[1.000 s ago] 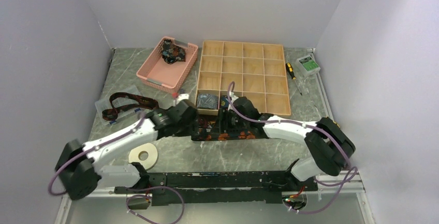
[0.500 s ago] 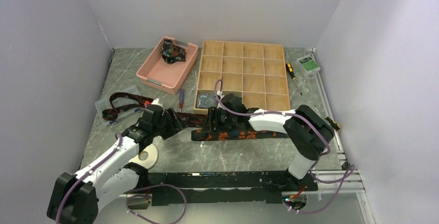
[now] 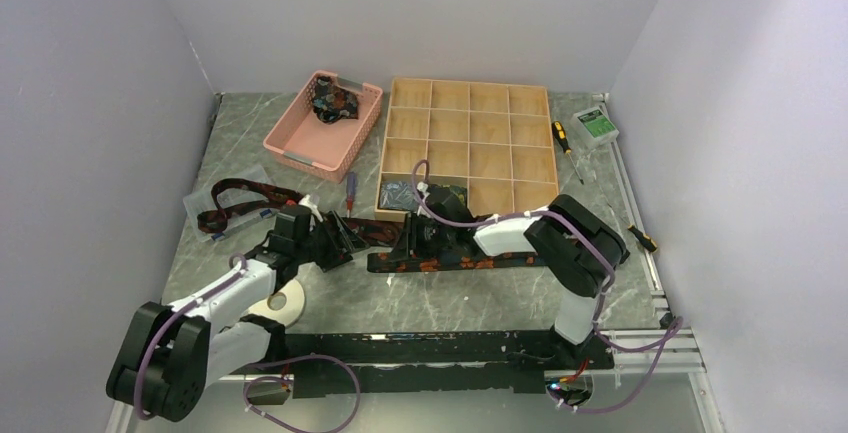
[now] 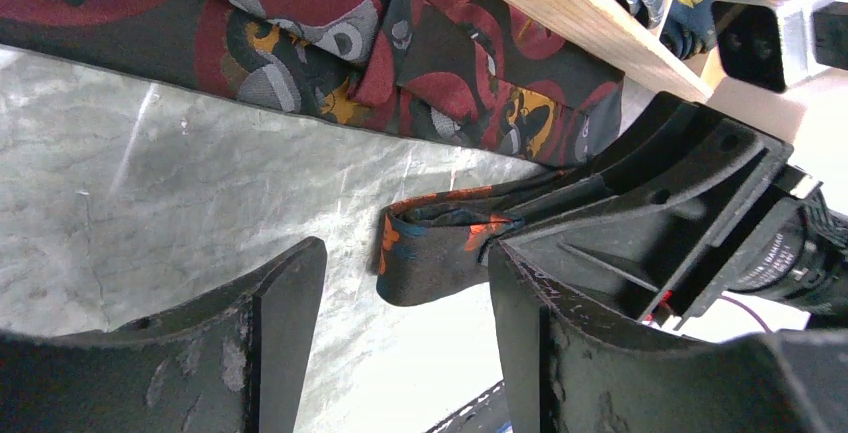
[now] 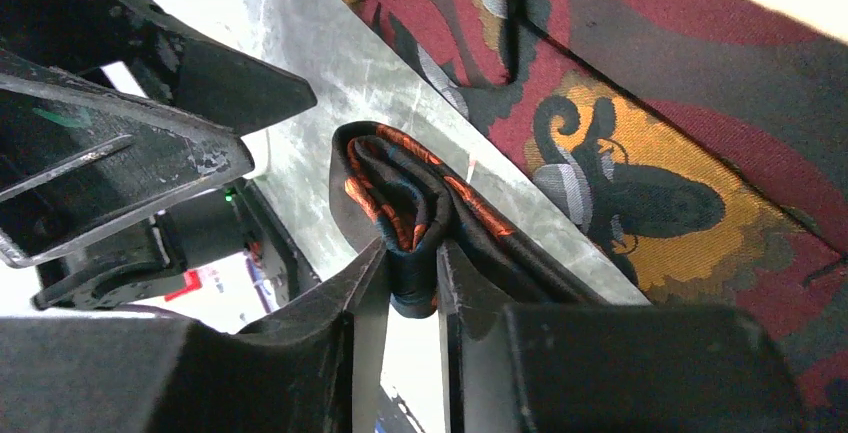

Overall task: Roll the ties
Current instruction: Roll the tie at the center of the board.

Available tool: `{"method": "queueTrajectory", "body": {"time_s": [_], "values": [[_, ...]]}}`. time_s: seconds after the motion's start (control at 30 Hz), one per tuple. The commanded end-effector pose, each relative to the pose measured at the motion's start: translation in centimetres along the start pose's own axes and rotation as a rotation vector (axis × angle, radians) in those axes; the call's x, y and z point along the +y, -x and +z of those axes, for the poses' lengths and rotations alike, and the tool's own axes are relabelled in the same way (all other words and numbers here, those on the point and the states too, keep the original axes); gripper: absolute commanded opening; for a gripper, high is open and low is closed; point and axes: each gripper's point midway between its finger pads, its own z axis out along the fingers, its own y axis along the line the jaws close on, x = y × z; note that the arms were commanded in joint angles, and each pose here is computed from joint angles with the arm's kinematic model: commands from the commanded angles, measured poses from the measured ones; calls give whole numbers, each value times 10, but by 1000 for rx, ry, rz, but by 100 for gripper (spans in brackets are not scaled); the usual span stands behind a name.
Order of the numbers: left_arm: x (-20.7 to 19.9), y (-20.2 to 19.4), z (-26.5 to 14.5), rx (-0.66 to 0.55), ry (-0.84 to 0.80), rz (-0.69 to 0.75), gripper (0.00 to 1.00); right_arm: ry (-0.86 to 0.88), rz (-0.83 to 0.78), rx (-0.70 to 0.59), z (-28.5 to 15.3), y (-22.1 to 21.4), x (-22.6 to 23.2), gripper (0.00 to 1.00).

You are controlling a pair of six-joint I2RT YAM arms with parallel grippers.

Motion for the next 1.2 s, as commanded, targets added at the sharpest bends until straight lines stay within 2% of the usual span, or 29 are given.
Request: {"method": "queueTrajectory", "body": {"time_s": [0.0, 0.4, 0.6, 0.9, 1.17], "values": [[-13, 0, 3, 19, -96, -5, 65, 121, 32, -18, 2, 4, 9, 25], [-8, -12, 12, 69, -138, -31, 65, 217, 40, -24, 3, -1, 1, 21], [-5, -19, 18, 104, -150, -39, 63, 226, 36, -19, 3, -7, -5, 19], [-1, -35, 27, 194, -184, -63, 53, 200, 21, -18, 2, -14, -16, 18], [-2, -46, 28, 254, -209, -68, 54, 196, 24, -18, 2, -13, -16, 18]]}}
